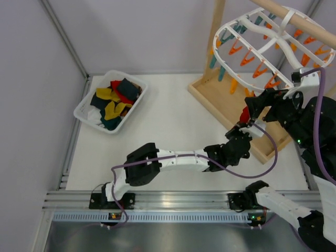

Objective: Remove the socks clipped to the hanger

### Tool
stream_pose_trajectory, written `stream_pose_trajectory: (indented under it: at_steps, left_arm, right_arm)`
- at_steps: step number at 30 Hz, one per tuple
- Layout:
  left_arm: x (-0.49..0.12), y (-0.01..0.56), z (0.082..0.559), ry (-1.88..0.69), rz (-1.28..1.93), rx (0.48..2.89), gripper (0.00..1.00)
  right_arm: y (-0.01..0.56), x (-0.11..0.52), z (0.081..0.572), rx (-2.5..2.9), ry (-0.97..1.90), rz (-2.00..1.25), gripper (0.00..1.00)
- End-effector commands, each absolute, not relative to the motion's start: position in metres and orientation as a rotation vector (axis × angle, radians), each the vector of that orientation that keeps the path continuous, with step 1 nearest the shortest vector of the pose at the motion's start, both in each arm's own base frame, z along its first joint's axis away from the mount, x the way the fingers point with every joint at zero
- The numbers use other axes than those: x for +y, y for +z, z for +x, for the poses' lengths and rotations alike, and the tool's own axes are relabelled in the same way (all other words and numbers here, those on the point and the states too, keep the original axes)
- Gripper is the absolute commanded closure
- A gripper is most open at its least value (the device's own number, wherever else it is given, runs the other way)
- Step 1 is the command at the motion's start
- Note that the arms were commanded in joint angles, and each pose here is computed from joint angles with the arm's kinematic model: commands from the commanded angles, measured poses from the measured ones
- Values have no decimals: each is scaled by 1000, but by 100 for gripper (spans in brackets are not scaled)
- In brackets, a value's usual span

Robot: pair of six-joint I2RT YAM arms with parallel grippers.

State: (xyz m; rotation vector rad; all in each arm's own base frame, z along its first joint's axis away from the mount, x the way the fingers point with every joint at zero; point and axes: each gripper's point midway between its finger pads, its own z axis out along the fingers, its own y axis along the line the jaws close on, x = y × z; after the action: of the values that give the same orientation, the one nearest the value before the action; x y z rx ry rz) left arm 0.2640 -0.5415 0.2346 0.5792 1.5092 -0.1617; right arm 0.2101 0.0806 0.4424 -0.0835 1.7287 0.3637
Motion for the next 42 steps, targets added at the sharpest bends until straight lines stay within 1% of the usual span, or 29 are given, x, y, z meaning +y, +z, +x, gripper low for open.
stream_pose_trajectory:
  at_steps: [1, 6, 11, 16, 20, 23, 31, 38, 42]
  left_arm:
    - [-536, 253, 266, -8, 548, 1475, 100]
    - [-545, 252, 264, 19, 566, 1460, 100]
    - [-553, 244, 262, 27, 605, 1452, 100]
    - [-560, 241, 262, 25, 618, 1447, 100]
    - [-562, 241, 262, 27, 623, 1445, 100]
    - [-564, 242, 260, 17, 626, 1443, 100]
    - [-567, 248, 250, -3, 635, 1433, 100]
    - [-569, 254, 247, -21, 636, 1429, 100]
    - [-571, 252, 246, -36, 639, 1434, 100]
  right_arm:
    - [442, 66, 215, 1784, 245, -86, 25]
    - [441, 37, 223, 1789, 71, 12, 31]
    - [427, 4, 224, 1834, -158, 95, 32]
    - [419, -2, 221, 1855, -195, 110, 33]
    - [405, 2, 229, 1892, -223, 93, 34]
    - [404, -1, 233, 1872, -241, 149, 34]
    - [394, 4, 246, 1842, -253, 220, 40]
    - [408, 6, 248, 1738, -315, 274, 40]
    - [411, 10, 251, 1685, -324, 286, 44]
